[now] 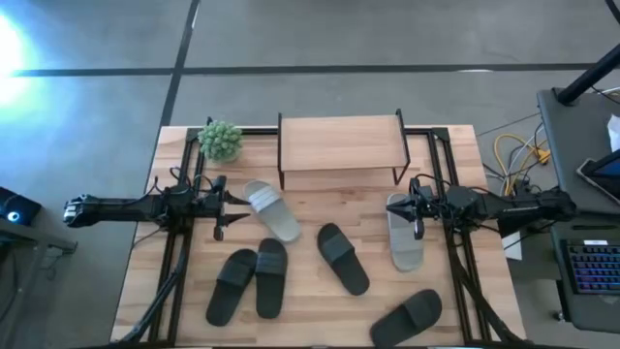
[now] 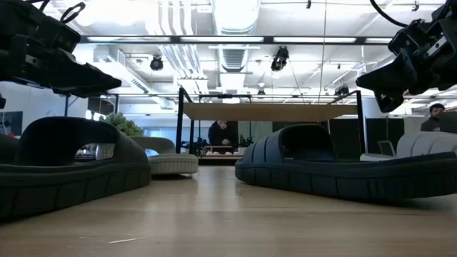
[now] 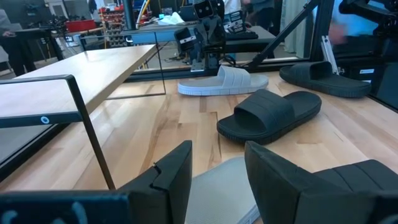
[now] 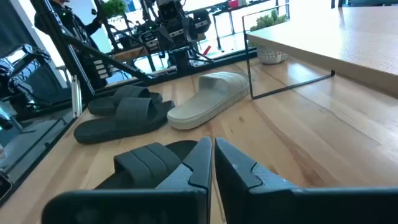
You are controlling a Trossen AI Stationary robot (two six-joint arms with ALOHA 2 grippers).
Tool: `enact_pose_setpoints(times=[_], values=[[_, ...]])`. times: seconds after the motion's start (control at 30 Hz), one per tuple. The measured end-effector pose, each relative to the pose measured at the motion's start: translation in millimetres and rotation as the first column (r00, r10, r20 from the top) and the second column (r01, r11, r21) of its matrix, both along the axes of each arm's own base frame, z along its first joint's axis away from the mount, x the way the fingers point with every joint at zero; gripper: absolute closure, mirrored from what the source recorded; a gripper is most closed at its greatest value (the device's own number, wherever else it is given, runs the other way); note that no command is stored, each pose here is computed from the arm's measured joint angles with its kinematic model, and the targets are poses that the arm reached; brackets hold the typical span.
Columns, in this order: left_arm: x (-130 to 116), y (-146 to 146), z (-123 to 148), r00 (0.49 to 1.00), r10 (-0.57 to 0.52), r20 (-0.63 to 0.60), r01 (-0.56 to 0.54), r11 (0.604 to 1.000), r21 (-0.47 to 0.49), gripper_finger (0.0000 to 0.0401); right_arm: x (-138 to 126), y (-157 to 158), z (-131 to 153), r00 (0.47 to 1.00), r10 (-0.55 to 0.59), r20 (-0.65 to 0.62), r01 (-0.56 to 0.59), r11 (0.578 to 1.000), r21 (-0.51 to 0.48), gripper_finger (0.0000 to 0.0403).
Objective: Pick and place slides into the shelf
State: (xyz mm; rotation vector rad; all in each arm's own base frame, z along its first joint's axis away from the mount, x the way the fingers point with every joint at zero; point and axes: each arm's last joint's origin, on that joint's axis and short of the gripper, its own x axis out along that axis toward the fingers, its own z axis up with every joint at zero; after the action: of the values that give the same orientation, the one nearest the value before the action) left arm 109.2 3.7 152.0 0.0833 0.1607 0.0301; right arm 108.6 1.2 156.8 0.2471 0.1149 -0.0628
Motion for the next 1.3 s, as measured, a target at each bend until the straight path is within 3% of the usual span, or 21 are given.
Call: enact_pose_setpoints(times=[0.87,0.93,1.0,1.03,1.1,1.17,1.2,1.3], values=[[0,0,0,1.0,-0.001,0.0,0.001,1.0,0.0,0.0267,0,0,1,1.0,-0.001,0.005,0.001,1.0,0.005,0.039],[0,0,0,1.0,-0.001,0.0,0.001,1.0,0.0,0.0267,0,0,1,1.0,-0.009,0.009,0.008,0.997,0.07,0.039],[0,0,0,1.0,0.001,0.0,-0.001,1.0,0.001,0.0267,0,0,1,1.0,-0.026,0.016,0.021,0.97,0.241,0.039],[0,0,0,1.0,0.001,0.0,-0.001,1.0,0.0,0.0267,0,0,1,0.999,-0.032,0.023,0.021,0.93,0.368,0.039],[0,0,0,1.0,0.001,0.0,-0.001,1.0,0.001,0.0267,0,1,4,0.998,-0.048,0.043,0.012,0.796,0.605,0.039],[0,0,0,1.0,0.001,0.0,-0.001,1.0,0.001,0.0267,1,-1,6,0.991,-0.121,0.062,0.047,0.735,0.676,0.039],[0,0,0,1.0,0.001,-0.001,-0.001,1.0,0.002,0.0267,1,-1,9,0.986,-0.137,0.093,0.037,0.728,0.684,0.039],[0,2,0,0.999,0.041,-0.004,-0.041,0.996,0.078,0.0267,-1,2,34,0.935,-0.023,0.355,-0.202,0.787,0.583,0.039]])
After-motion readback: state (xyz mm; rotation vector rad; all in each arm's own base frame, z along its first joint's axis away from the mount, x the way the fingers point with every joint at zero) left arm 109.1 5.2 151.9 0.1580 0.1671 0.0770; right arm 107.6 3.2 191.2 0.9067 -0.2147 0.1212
